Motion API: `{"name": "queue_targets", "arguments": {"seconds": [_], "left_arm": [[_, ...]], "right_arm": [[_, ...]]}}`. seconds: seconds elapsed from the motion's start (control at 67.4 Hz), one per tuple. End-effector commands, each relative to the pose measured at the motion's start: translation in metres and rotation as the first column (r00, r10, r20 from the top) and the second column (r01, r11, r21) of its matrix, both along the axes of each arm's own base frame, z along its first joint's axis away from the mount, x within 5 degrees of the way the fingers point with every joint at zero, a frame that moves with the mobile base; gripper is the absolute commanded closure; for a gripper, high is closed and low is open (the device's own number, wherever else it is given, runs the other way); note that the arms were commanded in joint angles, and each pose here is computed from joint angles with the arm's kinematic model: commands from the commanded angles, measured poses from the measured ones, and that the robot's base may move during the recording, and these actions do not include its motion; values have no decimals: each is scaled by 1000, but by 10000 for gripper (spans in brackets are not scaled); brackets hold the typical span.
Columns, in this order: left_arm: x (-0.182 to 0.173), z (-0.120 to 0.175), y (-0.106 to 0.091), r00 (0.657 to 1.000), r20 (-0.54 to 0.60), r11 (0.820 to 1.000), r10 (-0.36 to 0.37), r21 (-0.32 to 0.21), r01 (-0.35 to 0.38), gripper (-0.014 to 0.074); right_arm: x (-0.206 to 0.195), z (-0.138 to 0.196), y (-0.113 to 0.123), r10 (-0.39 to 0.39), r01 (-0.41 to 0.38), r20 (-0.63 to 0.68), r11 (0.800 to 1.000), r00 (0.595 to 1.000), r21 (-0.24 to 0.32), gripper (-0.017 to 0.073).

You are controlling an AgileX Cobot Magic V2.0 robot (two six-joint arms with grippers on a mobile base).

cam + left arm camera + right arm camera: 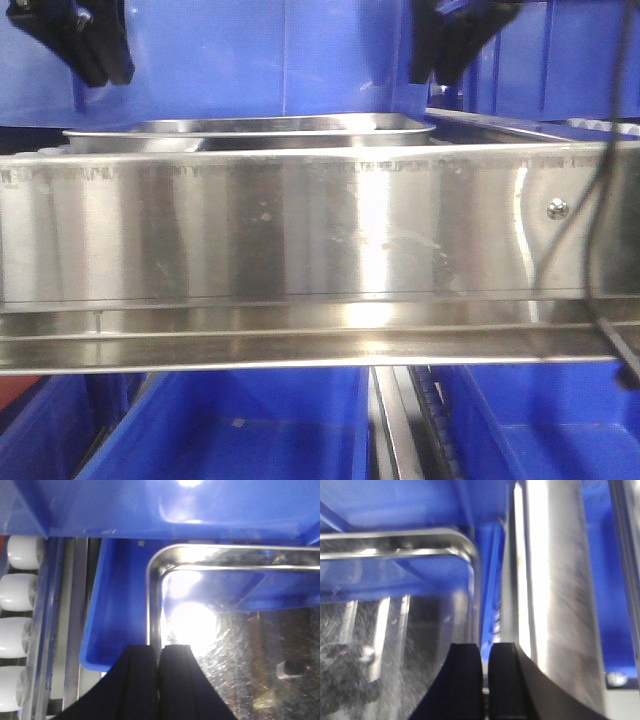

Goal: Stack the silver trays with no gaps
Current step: 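Lower both grippers onto the tray's side rims and close them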

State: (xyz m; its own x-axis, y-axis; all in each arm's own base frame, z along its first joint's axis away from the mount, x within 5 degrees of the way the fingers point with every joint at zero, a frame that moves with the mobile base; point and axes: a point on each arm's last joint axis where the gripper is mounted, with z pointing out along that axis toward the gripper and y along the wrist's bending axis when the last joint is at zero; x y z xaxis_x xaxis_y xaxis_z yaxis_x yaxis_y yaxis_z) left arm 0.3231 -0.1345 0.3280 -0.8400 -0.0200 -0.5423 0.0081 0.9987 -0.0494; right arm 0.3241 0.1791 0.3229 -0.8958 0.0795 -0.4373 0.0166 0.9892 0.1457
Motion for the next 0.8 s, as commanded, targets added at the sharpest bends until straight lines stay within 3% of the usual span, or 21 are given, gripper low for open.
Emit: {"name": "queue_targets", "arguments": {"seconds": [0.0,0.534,0.712,0.786], "left_arm": [[0,4,-1,1000,13,1000,2,-1,-2,607],[-4,-14,1,999,-37,1000,13,15,-13,605],[-4,-14,1,999,-37,1000,13,15,-13,473],[-4,-14,1,999,-35,1000,15,13,-14,412]], "right_arm": [[3,-2,2,-3,3,0,999,1000,-44,554],[4,-7,5,-14,14,-24,1000,1000,-20,554],[5,-10,5,-15,14,-34,1000,999,-24,552],[5,-10,6,-15,15,-38,1000,999,-19,510]]}}
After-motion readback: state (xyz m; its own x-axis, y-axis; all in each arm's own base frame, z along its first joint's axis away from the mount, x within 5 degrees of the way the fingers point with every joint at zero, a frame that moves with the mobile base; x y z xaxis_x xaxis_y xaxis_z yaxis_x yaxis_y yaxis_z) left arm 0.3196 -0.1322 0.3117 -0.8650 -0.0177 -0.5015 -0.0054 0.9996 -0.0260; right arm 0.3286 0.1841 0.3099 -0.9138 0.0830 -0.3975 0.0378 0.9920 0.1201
